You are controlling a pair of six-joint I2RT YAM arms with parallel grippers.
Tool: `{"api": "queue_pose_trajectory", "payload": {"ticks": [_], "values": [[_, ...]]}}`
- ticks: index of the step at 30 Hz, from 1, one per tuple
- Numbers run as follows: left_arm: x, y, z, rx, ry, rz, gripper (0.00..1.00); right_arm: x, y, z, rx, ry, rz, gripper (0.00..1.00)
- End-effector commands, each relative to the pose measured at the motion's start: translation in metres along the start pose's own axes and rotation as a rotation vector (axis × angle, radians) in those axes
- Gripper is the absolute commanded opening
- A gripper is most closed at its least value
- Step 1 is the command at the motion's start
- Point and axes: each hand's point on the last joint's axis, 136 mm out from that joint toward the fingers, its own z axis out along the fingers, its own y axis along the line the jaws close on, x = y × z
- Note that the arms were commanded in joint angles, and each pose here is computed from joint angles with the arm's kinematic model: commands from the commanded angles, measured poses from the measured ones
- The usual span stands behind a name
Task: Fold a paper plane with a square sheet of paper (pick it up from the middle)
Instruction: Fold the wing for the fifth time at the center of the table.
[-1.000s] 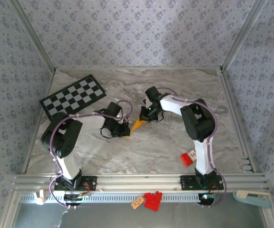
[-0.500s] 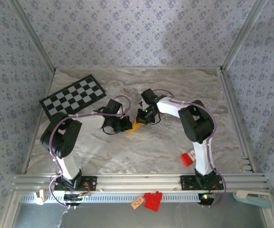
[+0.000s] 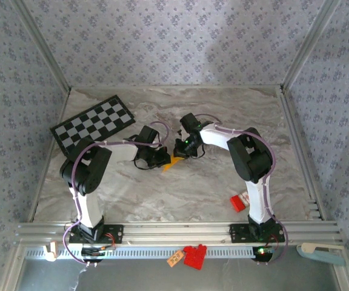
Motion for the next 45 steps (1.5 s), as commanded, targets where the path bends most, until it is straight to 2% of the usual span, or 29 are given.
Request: {"api": "queue_pose_trajectory", "payload": {"ticks": [1,5,9,13,19,45], "values": [[-0.003,0.012,0.008,-0.059,-0.006,-0.013,0.00,0.021,-0.025,0.012,0.076,0.083,0.053,0.03],[0.011,0.032,0.011,-0.130,0.034,-0.055,0.00,0.013,-0.023,0.005,0.058,0.051,0.024,0.03],[0.024,0.050,0.010,-0.201,0.071,-0.096,0.00,-0.006,-0.006,-0.020,0.020,-0.029,-0.045,0.04],[0.028,0.054,0.010,-0.217,0.086,-0.110,0.00,-0.017,-0.006,-0.035,0.069,-0.079,-0.093,0.04],[0.027,0.053,0.010,-0.224,0.086,-0.114,0.00,-0.030,-0.019,-0.040,0.099,-0.104,-0.072,0.04],[0.035,0.060,0.009,-0.244,0.107,-0.137,0.00,-0.030,-0.071,-0.009,0.123,-0.021,-0.039,0.04]]}}
